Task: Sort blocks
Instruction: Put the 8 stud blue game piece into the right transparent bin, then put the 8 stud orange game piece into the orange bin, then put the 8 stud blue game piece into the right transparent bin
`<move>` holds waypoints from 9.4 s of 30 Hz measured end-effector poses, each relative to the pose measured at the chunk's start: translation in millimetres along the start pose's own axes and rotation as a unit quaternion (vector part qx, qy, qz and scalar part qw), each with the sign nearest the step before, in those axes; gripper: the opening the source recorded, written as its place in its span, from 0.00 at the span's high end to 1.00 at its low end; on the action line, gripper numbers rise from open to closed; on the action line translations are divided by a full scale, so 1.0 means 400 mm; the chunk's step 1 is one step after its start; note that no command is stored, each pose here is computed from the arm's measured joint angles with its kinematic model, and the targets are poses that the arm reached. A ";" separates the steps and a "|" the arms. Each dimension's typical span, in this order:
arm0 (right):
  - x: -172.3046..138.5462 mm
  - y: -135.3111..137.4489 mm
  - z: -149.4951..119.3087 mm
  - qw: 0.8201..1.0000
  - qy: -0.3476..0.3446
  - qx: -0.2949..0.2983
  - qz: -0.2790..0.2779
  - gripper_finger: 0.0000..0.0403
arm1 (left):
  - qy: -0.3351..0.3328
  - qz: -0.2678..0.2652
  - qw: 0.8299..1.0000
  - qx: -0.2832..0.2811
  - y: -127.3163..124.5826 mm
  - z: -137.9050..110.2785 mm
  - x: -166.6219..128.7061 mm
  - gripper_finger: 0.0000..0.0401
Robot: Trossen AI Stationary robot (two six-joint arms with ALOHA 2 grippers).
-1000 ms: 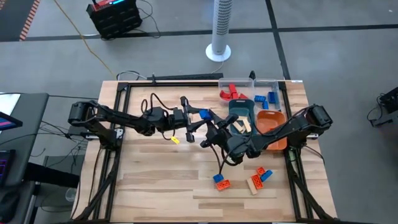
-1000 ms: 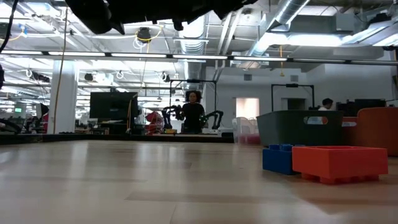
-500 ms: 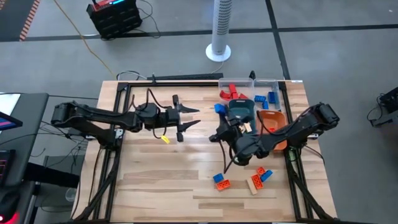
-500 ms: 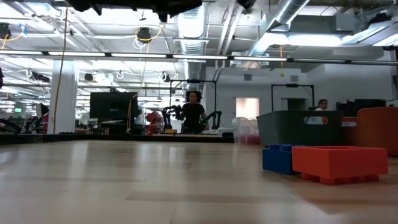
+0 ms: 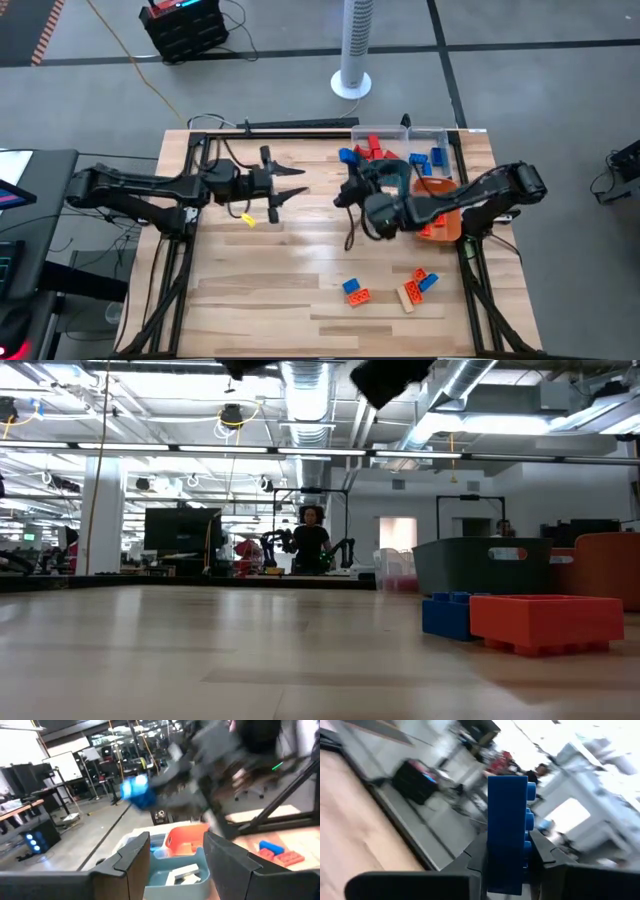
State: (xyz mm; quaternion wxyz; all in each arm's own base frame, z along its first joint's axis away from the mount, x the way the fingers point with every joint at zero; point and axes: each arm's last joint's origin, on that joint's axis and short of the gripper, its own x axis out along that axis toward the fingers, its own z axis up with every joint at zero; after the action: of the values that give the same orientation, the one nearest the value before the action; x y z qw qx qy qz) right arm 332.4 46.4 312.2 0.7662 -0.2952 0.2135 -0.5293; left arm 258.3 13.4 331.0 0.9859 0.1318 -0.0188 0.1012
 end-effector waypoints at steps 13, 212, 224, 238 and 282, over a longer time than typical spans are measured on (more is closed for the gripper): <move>0.263 -0.063 -0.197 0.978 0.179 0.003 0.106 0.80 | 0.089 -0.038 0.995 -0.006 -0.008 -0.001 -0.072 0.55; -0.499 0.129 -0.451 0.696 0.410 -0.346 0.478 0.38 | 0.209 -0.193 0.958 0.026 -0.189 -0.023 -0.170 0.55; -0.510 0.138 -0.472 0.703 0.435 -0.302 0.474 0.57 | 0.210 -0.193 0.958 0.026 -0.189 -0.023 -0.171 0.55; -0.499 0.076 -0.440 0.711 0.484 -0.236 0.452 0.80 | 0.210 -0.193 0.958 0.026 -0.189 -0.023 -0.171 0.55; 0.247 -0.213 -0.438 0.812 0.578 0.074 0.041 0.80 | 0.216 -0.198 0.955 0.043 -0.189 -0.027 -0.173 0.55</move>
State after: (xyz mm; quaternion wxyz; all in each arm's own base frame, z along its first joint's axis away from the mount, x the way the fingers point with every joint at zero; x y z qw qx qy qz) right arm 196.4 -108.5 239.9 0.5423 0.1316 0.5892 -0.5843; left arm 206.3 -68.6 296.6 0.9602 0.1499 0.2253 -0.0688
